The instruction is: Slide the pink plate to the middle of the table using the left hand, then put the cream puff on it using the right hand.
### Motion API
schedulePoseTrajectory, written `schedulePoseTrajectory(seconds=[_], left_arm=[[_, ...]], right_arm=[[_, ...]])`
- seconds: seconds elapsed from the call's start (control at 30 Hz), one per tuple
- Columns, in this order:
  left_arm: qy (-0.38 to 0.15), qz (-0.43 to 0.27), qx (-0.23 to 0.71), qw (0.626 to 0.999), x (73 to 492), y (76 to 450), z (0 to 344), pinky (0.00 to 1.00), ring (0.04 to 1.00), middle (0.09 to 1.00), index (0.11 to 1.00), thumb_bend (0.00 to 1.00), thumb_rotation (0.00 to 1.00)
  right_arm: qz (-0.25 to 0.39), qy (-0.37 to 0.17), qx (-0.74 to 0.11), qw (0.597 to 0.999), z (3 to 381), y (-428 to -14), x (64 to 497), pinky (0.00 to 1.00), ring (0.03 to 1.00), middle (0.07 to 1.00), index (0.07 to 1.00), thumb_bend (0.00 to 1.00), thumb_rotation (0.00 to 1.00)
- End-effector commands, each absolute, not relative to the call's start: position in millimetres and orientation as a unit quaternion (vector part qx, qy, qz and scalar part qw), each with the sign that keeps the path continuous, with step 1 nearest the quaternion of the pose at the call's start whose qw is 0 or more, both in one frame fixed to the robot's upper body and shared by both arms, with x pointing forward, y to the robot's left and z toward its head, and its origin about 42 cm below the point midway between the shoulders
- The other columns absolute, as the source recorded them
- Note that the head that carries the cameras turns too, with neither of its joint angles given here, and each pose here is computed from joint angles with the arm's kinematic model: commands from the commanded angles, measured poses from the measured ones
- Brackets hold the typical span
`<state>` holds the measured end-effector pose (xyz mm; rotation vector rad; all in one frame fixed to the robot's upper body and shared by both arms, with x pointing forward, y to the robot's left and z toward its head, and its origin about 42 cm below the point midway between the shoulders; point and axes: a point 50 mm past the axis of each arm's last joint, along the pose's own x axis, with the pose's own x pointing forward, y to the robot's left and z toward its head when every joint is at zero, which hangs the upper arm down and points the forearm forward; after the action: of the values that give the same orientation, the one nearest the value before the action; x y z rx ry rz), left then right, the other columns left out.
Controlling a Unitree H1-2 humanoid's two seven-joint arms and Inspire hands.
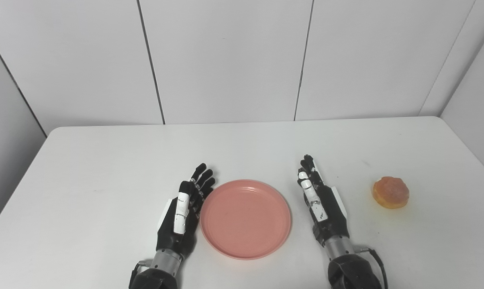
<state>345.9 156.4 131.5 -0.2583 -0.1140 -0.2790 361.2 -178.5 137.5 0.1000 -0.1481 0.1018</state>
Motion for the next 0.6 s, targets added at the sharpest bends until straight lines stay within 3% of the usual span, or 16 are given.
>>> schedulePoseTrajectory(seconds=[0.0,0.13,0.37,0.57], left_arm=[[-0.048,-0.127,-0.126,0.983,344,157,118,0.97,0.948,0.940,0.912,0.74,0.94],[-0.055,-0.097,-0.130,0.985,347,157,114,0.94,0.940,0.929,0.908,0.71,0.91],[-0.062,-0.089,-0.102,0.989,351,160,113,0.98,0.972,0.966,0.947,0.70,0.99],[-0.064,-0.087,-0.091,0.990,353,163,112,1.00,0.976,0.974,0.958,0.69,1.00]], right_arm=[[0.047,-0.061,0.048,0.996,125,-185,353,1.00,1.000,1.000,1.000,0.63,0.79],[0.042,-0.072,0.037,0.996,129,-184,351,1.00,1.000,1.000,0.997,0.66,0.78],[0.017,-0.129,-0.037,0.991,147,-191,356,1.00,1.000,0.997,0.993,0.66,0.85],[-0.009,-0.180,-0.097,0.979,168,-204,361,0.99,0.994,0.987,0.991,0.69,0.88]])
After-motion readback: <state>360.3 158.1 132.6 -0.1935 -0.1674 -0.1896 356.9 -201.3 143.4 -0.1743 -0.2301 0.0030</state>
